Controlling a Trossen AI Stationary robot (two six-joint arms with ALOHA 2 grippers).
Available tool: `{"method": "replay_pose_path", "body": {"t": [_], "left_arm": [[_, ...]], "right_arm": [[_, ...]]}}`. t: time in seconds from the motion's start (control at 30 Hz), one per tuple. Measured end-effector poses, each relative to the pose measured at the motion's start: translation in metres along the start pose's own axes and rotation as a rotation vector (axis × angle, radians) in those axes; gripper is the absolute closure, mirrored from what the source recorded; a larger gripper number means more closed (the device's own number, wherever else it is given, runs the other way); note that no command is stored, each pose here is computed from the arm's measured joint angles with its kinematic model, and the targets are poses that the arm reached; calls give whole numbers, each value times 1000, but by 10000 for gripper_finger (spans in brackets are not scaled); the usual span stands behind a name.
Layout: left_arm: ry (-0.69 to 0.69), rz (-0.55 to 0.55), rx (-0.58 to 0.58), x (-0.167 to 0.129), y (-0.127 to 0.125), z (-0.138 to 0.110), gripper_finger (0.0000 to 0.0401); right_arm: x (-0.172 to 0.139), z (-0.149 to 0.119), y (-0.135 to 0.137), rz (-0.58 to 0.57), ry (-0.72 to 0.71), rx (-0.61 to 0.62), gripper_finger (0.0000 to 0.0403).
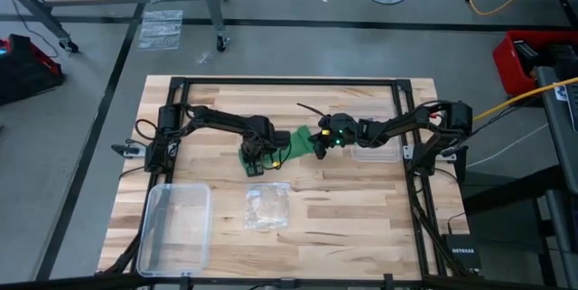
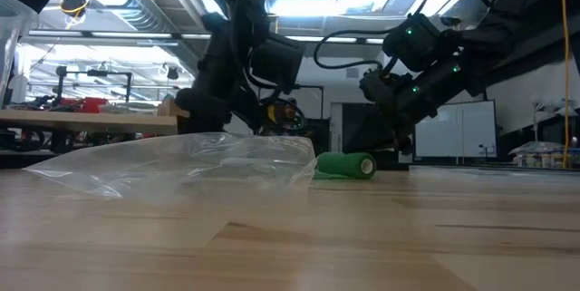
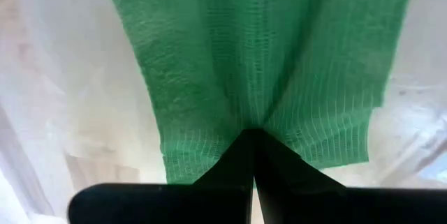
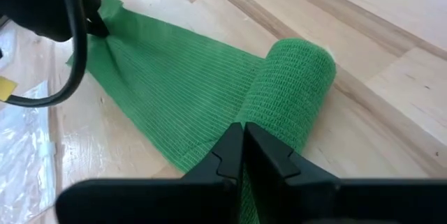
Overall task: Roll bandage
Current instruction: Roll the bandage
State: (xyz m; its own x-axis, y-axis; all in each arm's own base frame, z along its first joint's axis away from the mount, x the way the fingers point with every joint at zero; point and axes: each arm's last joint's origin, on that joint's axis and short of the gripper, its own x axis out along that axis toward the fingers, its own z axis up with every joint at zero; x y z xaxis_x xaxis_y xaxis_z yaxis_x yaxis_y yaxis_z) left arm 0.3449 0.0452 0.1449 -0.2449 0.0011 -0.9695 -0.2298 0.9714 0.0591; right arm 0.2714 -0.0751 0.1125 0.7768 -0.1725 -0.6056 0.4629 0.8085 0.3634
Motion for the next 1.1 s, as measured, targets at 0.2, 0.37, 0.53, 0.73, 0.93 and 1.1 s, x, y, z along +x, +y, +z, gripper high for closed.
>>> {"method": "replay_pose_path", "body": {"t": [0.2,0.37,0.53,0.73,0.93,1.1], "left_arm": [[67,10,5,17,0,-12,401],[195,32,-25,39,1,-32,401],[183,59,-47,36,2,-35,401],[-70,121,-80,6,1,-31,401],[-332,65,-123,-35,1,-38,401],[-348,59,-151,-48,4,-50,401]], "right_arm": [[0,-1,-1,-5,4,0,379],[0,-1,-1,-9,4,1,379],[0,-1,-1,-9,2,1,379],[0,-1,-1,-12,0,1,379],[0,-1,-1,-11,-1,1,379],[0,-1,-1,-10,-2,1,379]]}}
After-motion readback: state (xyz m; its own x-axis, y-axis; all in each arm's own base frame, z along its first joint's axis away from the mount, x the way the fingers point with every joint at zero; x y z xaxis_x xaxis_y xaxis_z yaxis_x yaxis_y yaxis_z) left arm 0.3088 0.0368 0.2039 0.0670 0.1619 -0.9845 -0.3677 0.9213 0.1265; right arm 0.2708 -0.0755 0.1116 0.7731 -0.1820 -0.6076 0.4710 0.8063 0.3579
